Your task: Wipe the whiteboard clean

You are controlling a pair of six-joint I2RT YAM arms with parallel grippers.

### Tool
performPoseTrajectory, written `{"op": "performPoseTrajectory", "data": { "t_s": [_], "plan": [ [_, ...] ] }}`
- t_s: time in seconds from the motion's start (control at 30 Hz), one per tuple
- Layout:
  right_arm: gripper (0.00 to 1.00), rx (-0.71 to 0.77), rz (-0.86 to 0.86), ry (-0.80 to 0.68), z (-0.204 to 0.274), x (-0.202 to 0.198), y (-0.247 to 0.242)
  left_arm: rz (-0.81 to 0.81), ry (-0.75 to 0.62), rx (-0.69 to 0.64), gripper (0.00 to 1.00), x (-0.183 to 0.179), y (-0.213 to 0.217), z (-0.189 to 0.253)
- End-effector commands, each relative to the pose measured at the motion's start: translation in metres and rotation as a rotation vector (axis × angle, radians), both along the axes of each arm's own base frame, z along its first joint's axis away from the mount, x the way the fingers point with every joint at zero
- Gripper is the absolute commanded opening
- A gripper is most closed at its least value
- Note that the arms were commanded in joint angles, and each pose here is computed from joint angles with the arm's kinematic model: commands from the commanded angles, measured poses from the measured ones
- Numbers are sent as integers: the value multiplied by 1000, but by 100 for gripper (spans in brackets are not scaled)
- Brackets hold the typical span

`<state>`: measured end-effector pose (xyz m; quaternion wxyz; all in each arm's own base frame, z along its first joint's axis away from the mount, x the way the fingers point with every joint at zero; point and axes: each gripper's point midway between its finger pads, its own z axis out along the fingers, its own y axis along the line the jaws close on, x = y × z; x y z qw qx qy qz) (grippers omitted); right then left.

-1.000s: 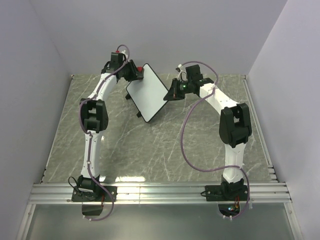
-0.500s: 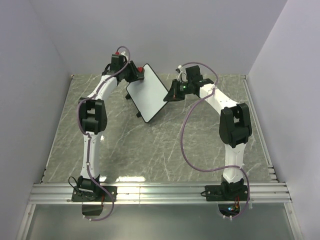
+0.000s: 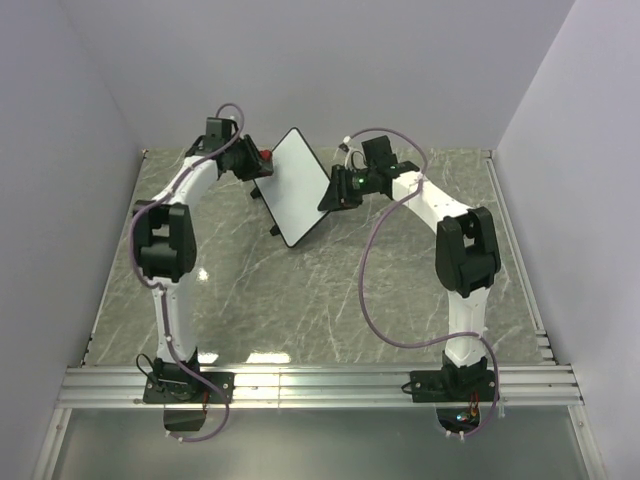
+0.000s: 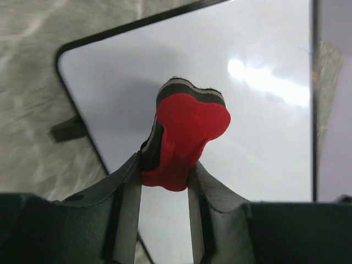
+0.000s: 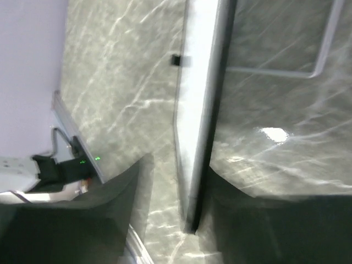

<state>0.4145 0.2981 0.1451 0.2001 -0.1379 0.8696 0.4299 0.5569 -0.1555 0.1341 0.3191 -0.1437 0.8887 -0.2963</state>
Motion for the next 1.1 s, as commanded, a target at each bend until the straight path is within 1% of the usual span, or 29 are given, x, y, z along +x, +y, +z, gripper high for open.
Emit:
{"op": "performPoseTrajectory", "data": {
  "t_s": [0.0, 0.03, 0.07, 0.1, 0.13, 0.23, 0.3, 0.37, 0.43, 0.47, 0.5, 0.53, 0.57, 0.6, 0.63, 0.67, 0.7, 0.73, 0.77, 0.8, 0.9, 1.0, 1.07],
  "plan": [
    [67, 43, 60, -64, 26, -10, 11, 124, -123, 17, 0, -8, 46, 72],
    [76, 46, 58, -71, 29, -10, 10, 167, -120, 30, 0, -10, 64, 73],
    [90, 49, 53, -81, 32, -7, 9, 190, -126, 41, 0, -18, 73, 79],
    [95, 53, 52, -90, 37, -8, 8, 226, -115, 56, 0, -22, 88, 79],
    [98, 56, 49, -99, 39, -6, 8, 255, -109, 77, 0, -26, 95, 79],
    [100, 78, 15, -134, 57, 1, 2, 335, -78, 112, 0, -44, 130, 76],
    [100, 96, -8, -172, 74, 5, -3, 359, -45, 154, 0, -59, 140, 67],
    [100, 106, -45, -193, 87, 10, -12, 401, 43, 211, 0, -79, 152, 42],
    [100, 86, -101, -238, 102, 14, -23, 414, 82, 225, 0, -97, 155, 30],
    [100, 66, -137, -241, 105, 15, -30, 416, 119, 233, 0, -115, 154, 15],
    [100, 37, -197, -269, 113, 16, -41, 429, 138, 235, 0, -124, 156, 8],
    [100, 26, -227, -273, 115, 14, -46, 432, 156, 235, 2, -133, 155, 1],
    [100, 39, -254, -284, 122, 12, -49, 431, 184, 238, 4, -151, 154, -12],
    [100, 49, -271, -287, 126, -1, -54, 441, 197, 242, 9, -158, 154, -17],
    [100, 73, -287, -277, 130, -8, -55, 443, 211, 245, 18, -166, 154, -24],
    [100, 101, -292, -293, 136, -13, -56, 442, 240, 251, 25, -180, 154, -34],
    [100, 116, -296, -284, 136, -30, -59, 445, 257, 258, 31, -187, 154, -39],
    [100, 142, -301, -262, 137, -40, -59, 445, 271, 259, 41, -193, 154, -43],
    [100, 162, -299, -269, 139, -46, -59, 443, 296, 260, 45, -203, 153, -49],
    [100, 172, -294, -249, 133, -63, -60, 447, 306, 258, 53, -207, 152, -51],
    [100, 173, -285, -243, 126, -89, -67, 464, 337, 286, 59, -220, 154, -57],
    [100, 157, -283, -240, 118, -109, -75, 456, 359, 294, 71, -231, 148, -59],
    [100, 147, -280, -238, 114, -120, -79, 465, 349, 289, 83, -235, 143, -52]
  ]
}}
